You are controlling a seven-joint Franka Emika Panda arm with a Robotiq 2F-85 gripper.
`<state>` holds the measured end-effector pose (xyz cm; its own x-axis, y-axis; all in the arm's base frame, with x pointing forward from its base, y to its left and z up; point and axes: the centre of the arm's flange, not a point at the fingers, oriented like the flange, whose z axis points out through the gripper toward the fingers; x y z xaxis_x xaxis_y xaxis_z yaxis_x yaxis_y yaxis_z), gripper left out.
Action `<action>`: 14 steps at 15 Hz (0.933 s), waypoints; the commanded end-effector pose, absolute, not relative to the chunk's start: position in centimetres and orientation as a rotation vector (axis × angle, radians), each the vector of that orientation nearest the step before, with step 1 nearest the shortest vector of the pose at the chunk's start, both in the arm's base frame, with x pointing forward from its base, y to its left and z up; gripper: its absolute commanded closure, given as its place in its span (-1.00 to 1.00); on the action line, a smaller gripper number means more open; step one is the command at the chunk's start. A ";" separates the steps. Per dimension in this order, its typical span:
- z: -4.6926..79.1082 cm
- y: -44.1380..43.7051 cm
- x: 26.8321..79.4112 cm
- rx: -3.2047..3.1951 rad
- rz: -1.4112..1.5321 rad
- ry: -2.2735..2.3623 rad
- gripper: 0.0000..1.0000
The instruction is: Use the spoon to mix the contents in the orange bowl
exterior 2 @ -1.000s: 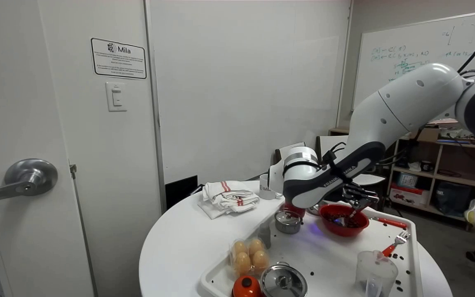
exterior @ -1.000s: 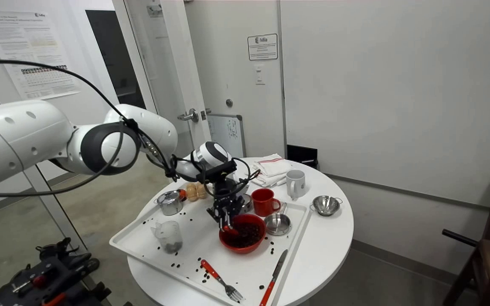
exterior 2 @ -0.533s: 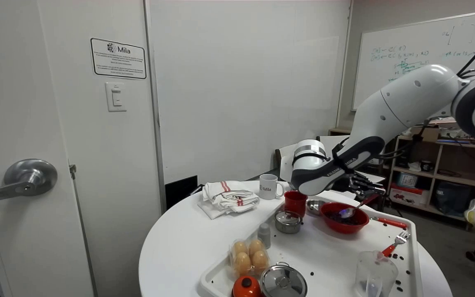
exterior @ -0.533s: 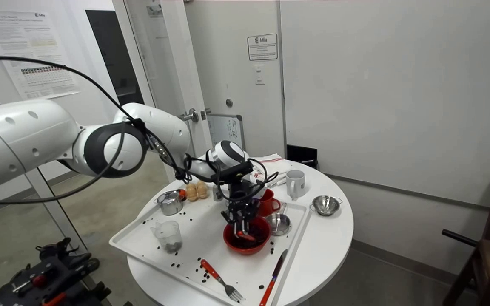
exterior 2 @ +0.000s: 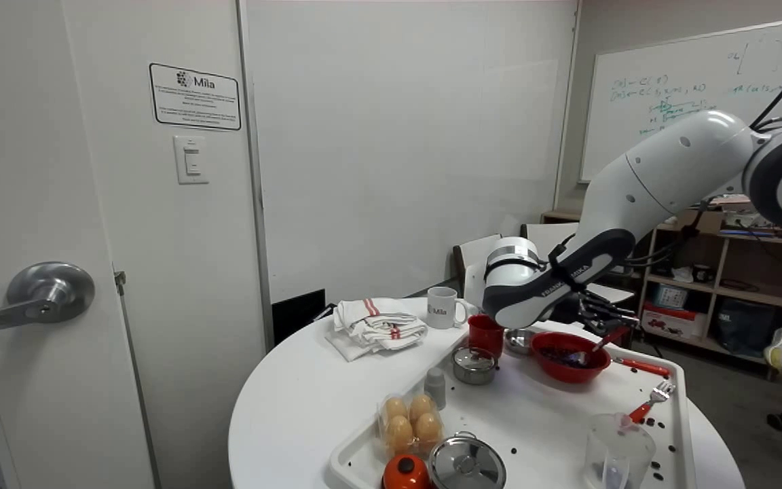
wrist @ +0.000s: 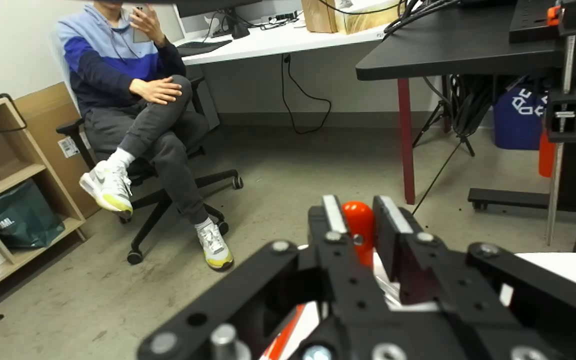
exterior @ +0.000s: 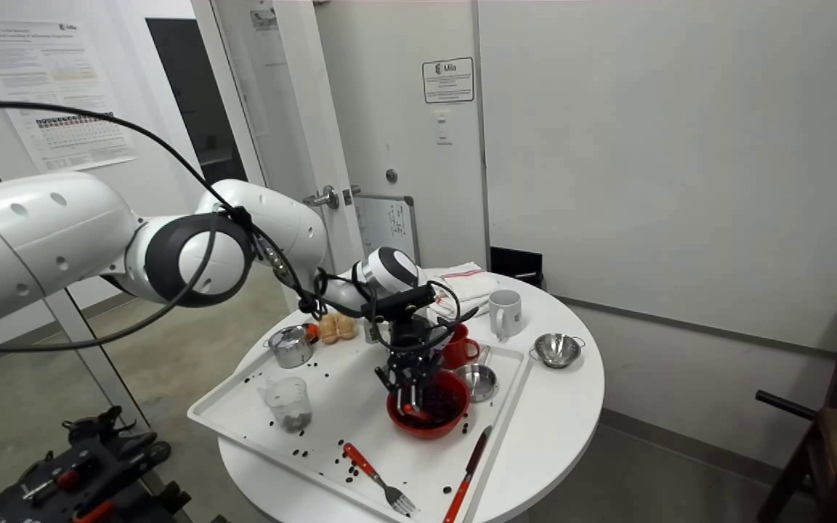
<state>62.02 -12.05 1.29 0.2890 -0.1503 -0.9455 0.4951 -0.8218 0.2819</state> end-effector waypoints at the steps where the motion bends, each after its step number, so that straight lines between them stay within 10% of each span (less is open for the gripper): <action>1: -0.3 -9.2 63.1 1.998 -1.581 0.479 0.83; 14: 1.5 -7.6 70.8 2.023 -1.483 0.438 0.83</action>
<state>64.37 -6.53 2.54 0.3046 -0.0549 -0.9509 0.6122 -0.7535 0.2396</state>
